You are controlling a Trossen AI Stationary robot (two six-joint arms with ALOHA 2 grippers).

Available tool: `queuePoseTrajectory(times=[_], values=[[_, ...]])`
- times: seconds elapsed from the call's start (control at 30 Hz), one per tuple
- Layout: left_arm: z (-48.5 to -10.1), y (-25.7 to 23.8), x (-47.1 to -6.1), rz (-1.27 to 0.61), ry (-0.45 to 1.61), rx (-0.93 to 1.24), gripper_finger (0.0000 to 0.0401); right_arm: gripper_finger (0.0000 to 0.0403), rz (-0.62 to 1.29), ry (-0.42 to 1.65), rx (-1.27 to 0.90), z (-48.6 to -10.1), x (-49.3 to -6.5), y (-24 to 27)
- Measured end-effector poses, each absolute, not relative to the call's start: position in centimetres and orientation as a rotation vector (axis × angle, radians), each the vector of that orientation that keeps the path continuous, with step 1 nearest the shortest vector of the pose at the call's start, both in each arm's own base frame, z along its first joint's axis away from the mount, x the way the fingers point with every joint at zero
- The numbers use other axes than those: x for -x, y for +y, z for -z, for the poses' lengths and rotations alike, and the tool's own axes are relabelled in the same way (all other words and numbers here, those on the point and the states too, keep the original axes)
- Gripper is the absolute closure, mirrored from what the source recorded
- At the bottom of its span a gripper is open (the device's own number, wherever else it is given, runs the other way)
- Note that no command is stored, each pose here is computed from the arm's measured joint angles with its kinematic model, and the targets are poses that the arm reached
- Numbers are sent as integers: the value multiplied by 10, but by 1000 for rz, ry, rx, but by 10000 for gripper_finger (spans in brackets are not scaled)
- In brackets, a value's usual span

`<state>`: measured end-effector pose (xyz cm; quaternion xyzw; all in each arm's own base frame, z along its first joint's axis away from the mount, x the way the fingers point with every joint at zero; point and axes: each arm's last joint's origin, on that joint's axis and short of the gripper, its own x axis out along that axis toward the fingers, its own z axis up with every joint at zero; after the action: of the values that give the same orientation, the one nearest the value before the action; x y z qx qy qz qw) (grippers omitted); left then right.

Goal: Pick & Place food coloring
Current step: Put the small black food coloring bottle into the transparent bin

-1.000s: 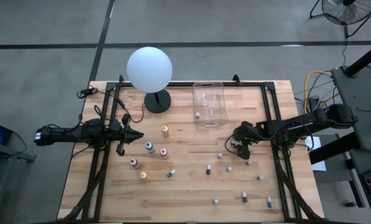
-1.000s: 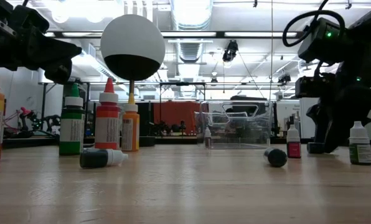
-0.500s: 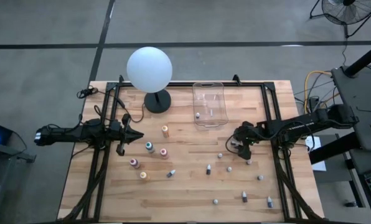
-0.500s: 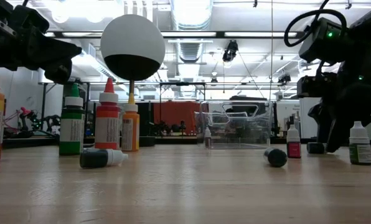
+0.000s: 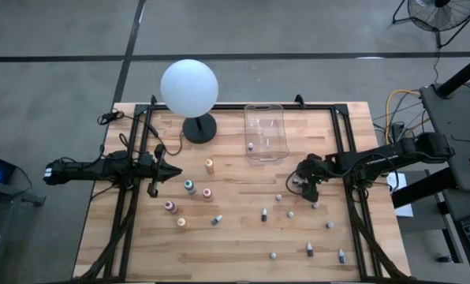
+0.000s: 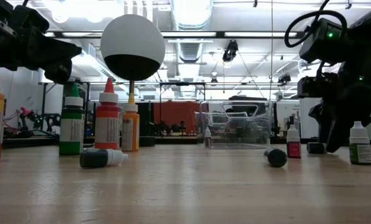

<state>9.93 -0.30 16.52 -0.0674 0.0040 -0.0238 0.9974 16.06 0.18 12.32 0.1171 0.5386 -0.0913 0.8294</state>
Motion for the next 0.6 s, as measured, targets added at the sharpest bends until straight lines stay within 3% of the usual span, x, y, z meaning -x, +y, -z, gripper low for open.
queuePoseTrajectory(times=[0.6], values=[[-165,-3,-99,48,8,135,401,342,219,1141,-292,-123,-160,2]])
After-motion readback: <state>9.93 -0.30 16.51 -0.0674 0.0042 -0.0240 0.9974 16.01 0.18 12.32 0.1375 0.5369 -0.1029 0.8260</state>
